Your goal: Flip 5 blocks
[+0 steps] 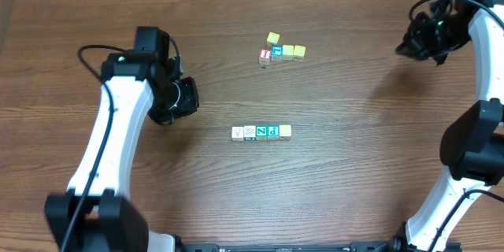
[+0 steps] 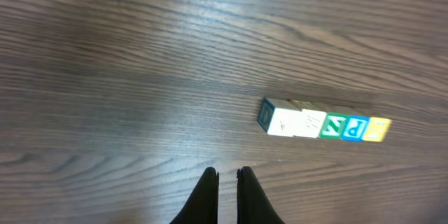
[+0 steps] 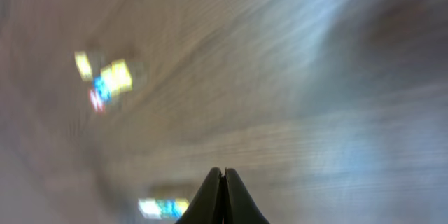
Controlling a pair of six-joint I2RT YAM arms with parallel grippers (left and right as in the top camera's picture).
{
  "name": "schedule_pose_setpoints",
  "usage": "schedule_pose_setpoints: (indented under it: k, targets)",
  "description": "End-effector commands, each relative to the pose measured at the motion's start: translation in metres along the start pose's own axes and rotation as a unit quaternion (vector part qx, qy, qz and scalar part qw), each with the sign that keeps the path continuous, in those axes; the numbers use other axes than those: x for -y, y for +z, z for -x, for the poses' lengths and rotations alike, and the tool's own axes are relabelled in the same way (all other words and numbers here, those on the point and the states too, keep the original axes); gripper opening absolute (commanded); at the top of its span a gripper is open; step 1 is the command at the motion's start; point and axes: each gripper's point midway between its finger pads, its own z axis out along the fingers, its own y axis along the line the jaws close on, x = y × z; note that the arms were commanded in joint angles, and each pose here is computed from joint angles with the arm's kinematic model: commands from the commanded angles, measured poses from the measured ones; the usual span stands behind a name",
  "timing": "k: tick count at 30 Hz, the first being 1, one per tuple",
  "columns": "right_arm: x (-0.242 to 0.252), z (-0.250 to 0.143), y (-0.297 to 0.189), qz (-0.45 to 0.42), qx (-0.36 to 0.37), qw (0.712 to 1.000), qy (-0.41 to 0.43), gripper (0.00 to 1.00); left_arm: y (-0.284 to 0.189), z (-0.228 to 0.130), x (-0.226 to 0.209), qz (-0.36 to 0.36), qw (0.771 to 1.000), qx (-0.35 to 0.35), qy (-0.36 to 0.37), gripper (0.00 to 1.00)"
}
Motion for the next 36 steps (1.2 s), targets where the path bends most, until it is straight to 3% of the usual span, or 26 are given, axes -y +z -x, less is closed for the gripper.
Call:
schedule_pose_setpoints:
  k: [1,7,14,19,25,30,36]
  targets:
    - [-0.040,-0.035,0.001,0.030,-0.041,0.994,-0.093,0.04,-0.025,0.000,0.002,-0.003,0.999,0.036,0.013,0.04]
    - [-0.065,-0.100,0.027,-0.005,-0.134,0.976,-0.174,0.04,-0.020,-0.006,-0.001,0.001,1.000,0.024,0.011,0.04]
    - [-0.083,-0.153,0.069,-0.038,-0.190,0.956,-0.220,0.04,0.005,-0.019,-0.009,0.003,1.000,0.000,0.006,0.04]
    - [-0.062,-0.146,0.096,-0.126,-0.153,0.966,-0.168,0.04,0.024,-0.030,-0.013,0.000,1.000,-0.015,0.003,0.04]
    - [-0.040,-0.160,0.135,-0.141,-0.165,0.962,-0.163,0.04,0.044,-0.036,-0.006,-0.021,1.000,-0.020,0.006,0.04]
    - [-0.005,-0.148,0.153,-0.210,-0.120,0.964,-0.112,0.04,0.056,-0.040,-0.003,0.000,0.999,-0.032,0.006,0.04]
    - [0.006,-0.146,0.163,-0.224,-0.103,0.963,-0.108,0.04,0.074,-0.047,0.008,0.013,0.998,-0.052,0.028,0.04]
